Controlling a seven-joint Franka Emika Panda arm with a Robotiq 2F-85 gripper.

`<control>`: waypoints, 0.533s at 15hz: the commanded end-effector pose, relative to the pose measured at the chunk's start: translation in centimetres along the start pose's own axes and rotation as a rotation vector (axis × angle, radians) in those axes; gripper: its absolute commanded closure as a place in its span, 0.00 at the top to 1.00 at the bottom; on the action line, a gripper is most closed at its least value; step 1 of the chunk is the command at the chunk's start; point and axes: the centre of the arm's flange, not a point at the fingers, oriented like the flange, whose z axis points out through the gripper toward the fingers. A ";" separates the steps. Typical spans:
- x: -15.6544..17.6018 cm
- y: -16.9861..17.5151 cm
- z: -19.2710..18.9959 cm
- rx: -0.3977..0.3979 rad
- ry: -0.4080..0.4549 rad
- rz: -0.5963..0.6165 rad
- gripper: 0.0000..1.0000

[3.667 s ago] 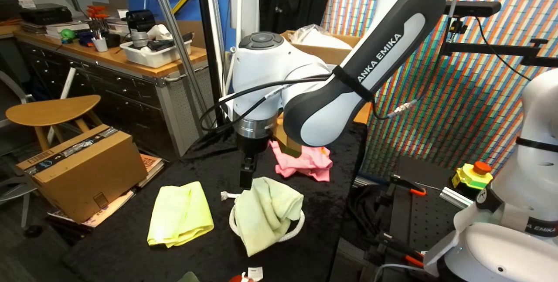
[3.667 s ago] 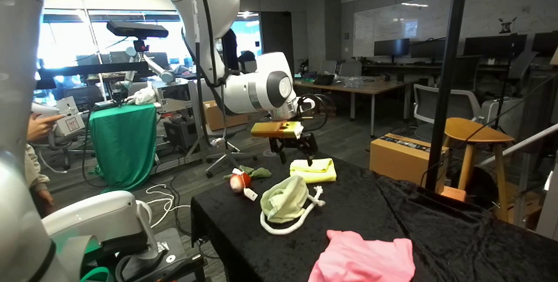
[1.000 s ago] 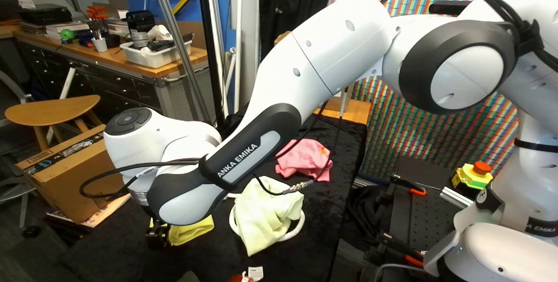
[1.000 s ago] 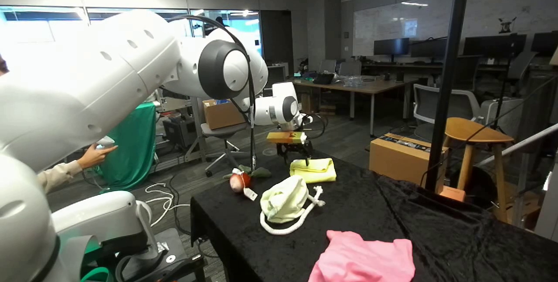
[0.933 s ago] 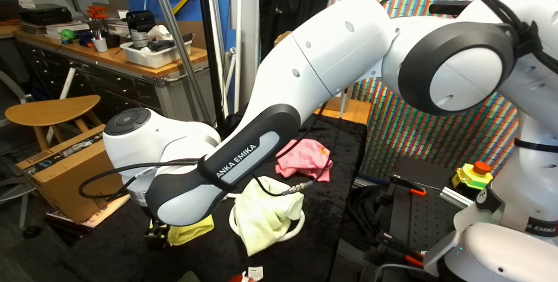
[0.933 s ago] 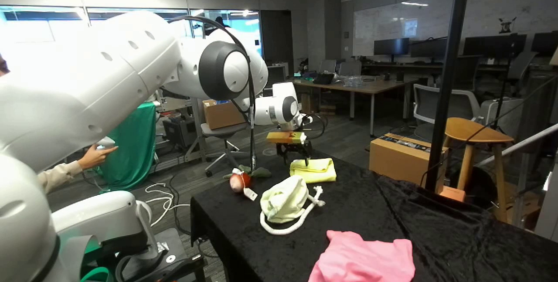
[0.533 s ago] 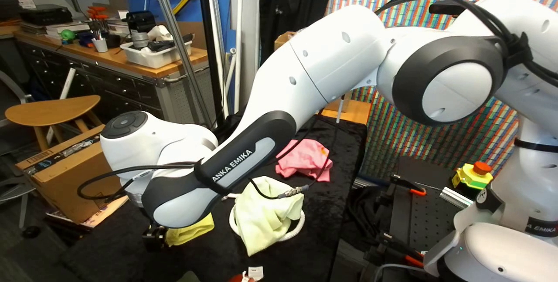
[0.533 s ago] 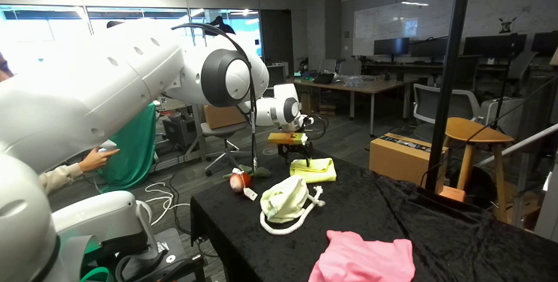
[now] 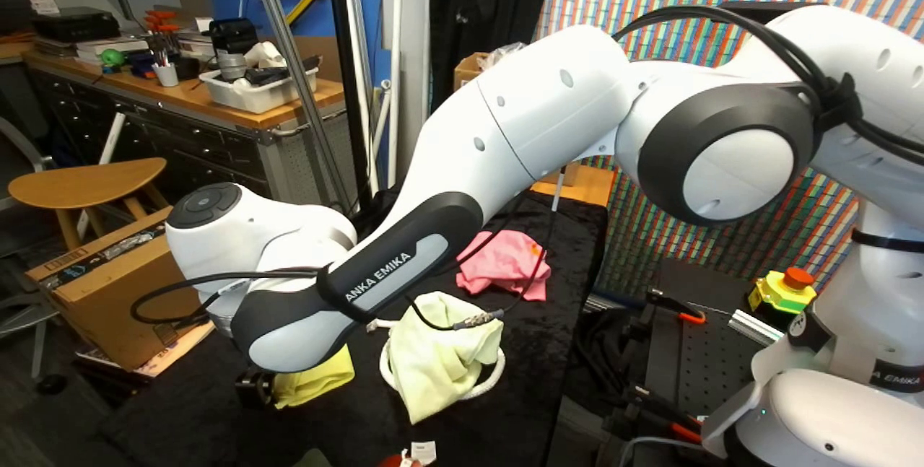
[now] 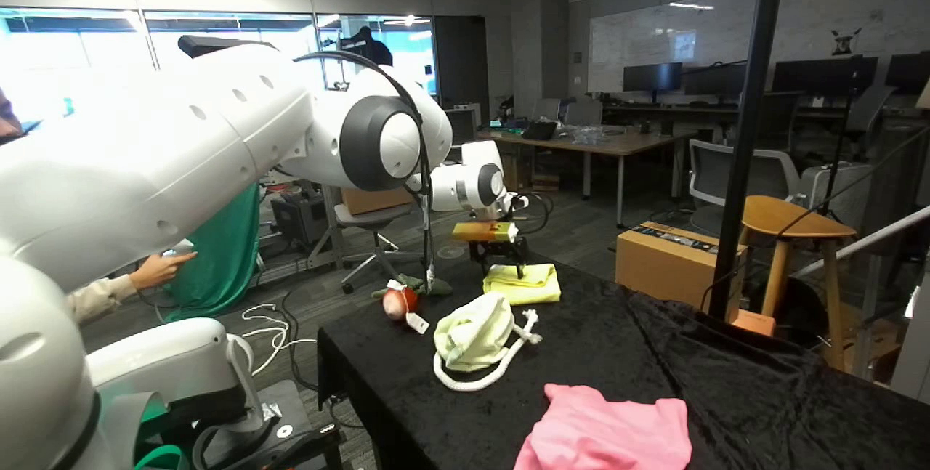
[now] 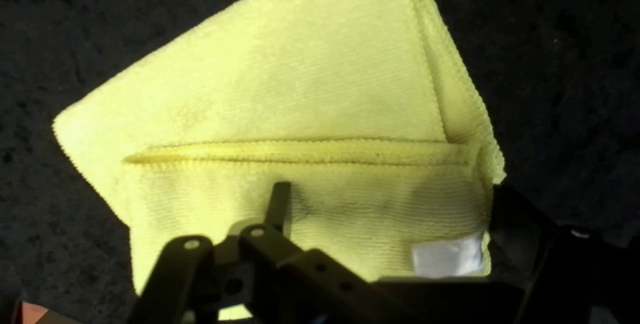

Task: Put the things in one heap

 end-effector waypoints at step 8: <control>1.7 1.0 0.5 -0.005 -0.011 0.010 0.46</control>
